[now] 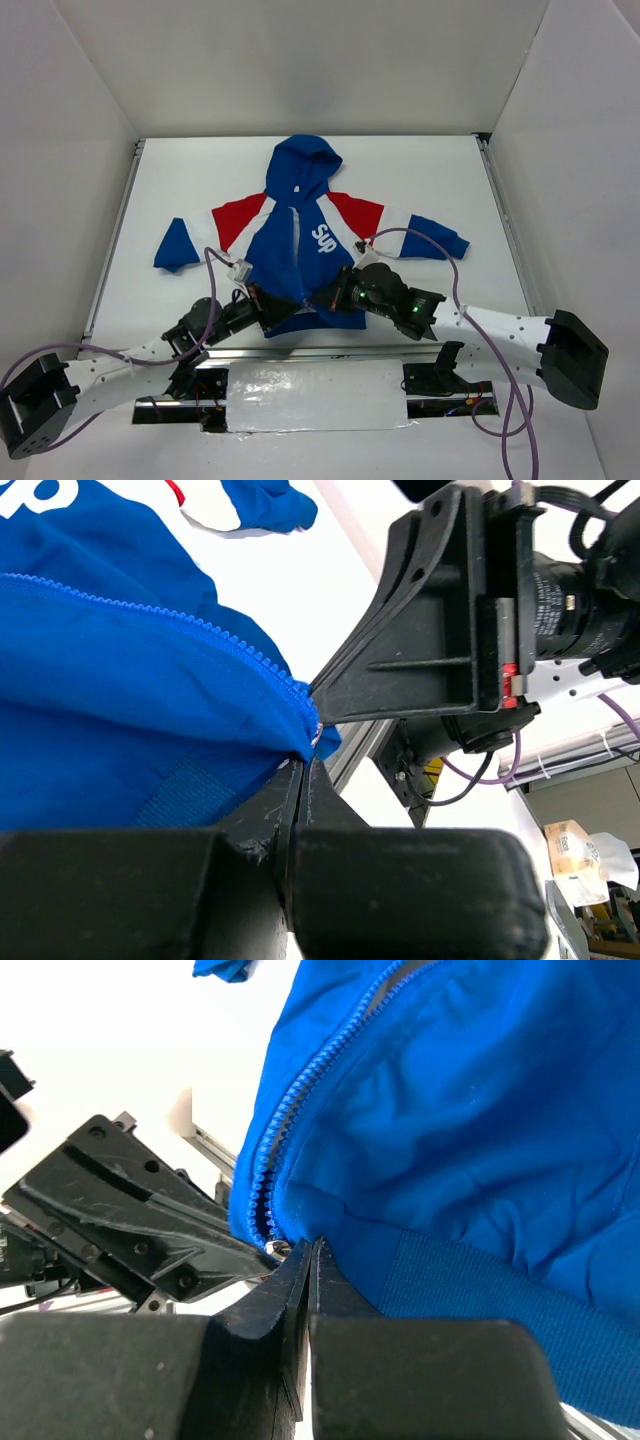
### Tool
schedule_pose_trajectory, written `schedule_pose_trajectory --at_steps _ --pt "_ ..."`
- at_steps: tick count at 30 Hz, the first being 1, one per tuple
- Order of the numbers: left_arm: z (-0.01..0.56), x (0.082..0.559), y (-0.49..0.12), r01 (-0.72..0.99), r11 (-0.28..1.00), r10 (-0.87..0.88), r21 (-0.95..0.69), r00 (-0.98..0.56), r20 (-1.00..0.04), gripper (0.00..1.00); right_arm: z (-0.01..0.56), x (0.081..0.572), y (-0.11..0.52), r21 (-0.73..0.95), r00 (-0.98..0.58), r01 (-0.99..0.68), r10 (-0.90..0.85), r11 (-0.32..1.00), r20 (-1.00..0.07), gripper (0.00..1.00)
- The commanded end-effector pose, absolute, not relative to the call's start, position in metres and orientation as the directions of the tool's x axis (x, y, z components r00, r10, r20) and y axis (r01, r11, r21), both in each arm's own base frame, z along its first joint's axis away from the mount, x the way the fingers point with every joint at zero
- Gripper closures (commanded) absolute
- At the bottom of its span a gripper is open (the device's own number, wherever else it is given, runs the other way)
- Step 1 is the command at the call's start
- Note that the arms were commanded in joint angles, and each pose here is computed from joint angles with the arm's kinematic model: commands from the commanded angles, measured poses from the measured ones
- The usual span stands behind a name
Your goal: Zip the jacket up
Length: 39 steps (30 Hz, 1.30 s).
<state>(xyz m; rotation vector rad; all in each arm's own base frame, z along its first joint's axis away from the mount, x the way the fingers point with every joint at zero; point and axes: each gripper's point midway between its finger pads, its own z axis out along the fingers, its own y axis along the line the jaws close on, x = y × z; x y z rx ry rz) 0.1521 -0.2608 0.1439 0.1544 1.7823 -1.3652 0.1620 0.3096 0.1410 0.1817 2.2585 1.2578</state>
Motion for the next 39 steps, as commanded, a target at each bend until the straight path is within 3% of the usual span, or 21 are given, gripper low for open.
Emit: schedule_pose_trajectory --at_steps 1,15,22,27,29,34,39 --pt "0.088 0.123 -0.253 0.543 0.418 -0.252 -0.728 -0.701 -0.667 1.0 0.19 0.183 0.311 0.861 -0.76 -0.227 0.47 0.455 -0.449 1.0" --pt "0.081 0.123 -0.253 0.545 0.451 -0.225 -0.707 -0.697 -0.68 1.0 0.217 0.176 0.311 0.894 -0.777 -0.238 0.477 0.38 -0.41 1.0" --pt "0.089 0.127 -0.255 0.55 0.46 -0.224 -0.696 -0.687 -0.691 1.0 0.192 0.162 0.318 0.884 -0.82 -0.251 0.399 0.394 -0.411 1.0" --pt "0.096 0.127 -0.258 0.57 0.442 -0.227 -0.693 -0.676 -0.701 0.9 0.191 0.148 0.32 0.879 -0.832 -0.302 0.349 0.368 -0.432 1.0" --pt "0.1 0.126 -0.26 0.577 0.424 -0.236 -0.698 -0.674 -0.7 1.0 0.19 0.145 0.319 0.872 -0.829 -0.327 0.331 0.365 -0.45 1.0" --pt "0.106 0.12 -0.261 0.605 0.375 -0.246 -0.702 -0.665 -0.705 1.0 0.186 0.139 0.317 0.852 -0.822 -0.379 0.291 0.362 -0.49 1.0" --pt "0.108 0.115 -0.259 0.622 0.348 -0.249 -0.701 -0.66 -0.709 1.0 0.181 0.133 0.318 0.828 -0.811 -0.437 0.244 0.352 -0.532 0.85"
